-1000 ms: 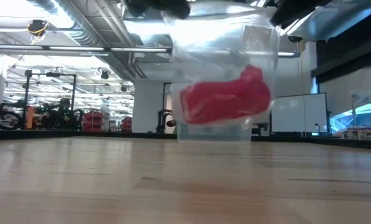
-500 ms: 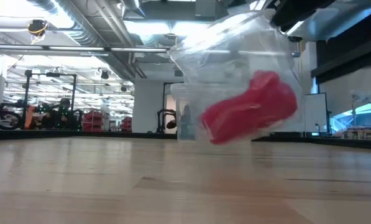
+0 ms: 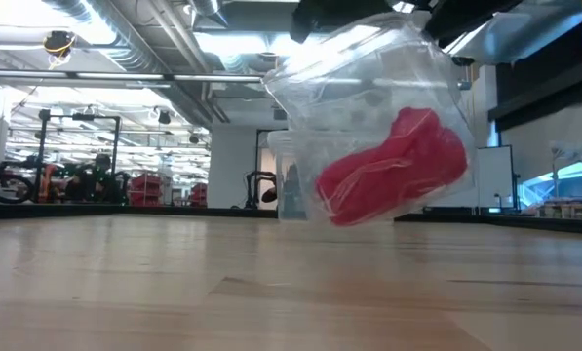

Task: Roll bandage
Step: Close the transparent zip bag, then open the transparent bin

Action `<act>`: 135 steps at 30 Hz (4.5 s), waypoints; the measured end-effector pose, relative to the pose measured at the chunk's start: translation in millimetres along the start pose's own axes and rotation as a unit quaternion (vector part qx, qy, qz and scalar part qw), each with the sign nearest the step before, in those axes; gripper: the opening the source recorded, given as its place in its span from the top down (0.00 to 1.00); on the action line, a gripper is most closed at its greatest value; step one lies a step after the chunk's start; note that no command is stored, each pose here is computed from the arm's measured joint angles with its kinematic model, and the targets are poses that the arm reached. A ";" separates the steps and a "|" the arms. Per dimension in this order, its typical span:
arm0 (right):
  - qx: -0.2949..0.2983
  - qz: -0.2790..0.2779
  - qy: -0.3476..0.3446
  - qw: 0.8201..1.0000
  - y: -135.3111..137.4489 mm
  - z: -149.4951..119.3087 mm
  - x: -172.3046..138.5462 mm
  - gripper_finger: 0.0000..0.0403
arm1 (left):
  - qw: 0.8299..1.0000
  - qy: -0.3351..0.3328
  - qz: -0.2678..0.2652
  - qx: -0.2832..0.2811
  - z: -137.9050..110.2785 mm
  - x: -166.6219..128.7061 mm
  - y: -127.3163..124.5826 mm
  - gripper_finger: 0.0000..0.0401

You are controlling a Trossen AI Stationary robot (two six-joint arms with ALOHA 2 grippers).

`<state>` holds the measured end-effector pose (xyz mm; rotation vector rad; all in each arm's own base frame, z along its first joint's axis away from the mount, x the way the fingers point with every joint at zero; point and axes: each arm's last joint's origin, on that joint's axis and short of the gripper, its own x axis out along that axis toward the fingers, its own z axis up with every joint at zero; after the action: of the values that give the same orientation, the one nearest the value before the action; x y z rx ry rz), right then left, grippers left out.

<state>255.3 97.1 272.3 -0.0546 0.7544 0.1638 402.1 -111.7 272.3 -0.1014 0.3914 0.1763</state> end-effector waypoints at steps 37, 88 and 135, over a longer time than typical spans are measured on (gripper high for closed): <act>0.000 0.003 -0.013 1.000 0.5 2.6 0.2 0.99 | 1.000 0.007 -0.019 0.007 -6.9 6.4 -3.2 0.92; -0.031 -0.024 0.015 0.999 -3.3 33.8 -50.5 0.99 | 0.985 0.172 0.010 0.011 -48.2 -13.5 -19.8 0.93; -0.009 -0.246 0.002 0.969 -321.6 16.3 -53.7 0.44 | 0.974 0.160 0.094 0.130 -16.4 -18.0 178.3 0.58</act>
<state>281.7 -225.0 318.0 -0.2561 0.7223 -0.3028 345.7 58.0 252.7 0.1685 0.7434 0.2961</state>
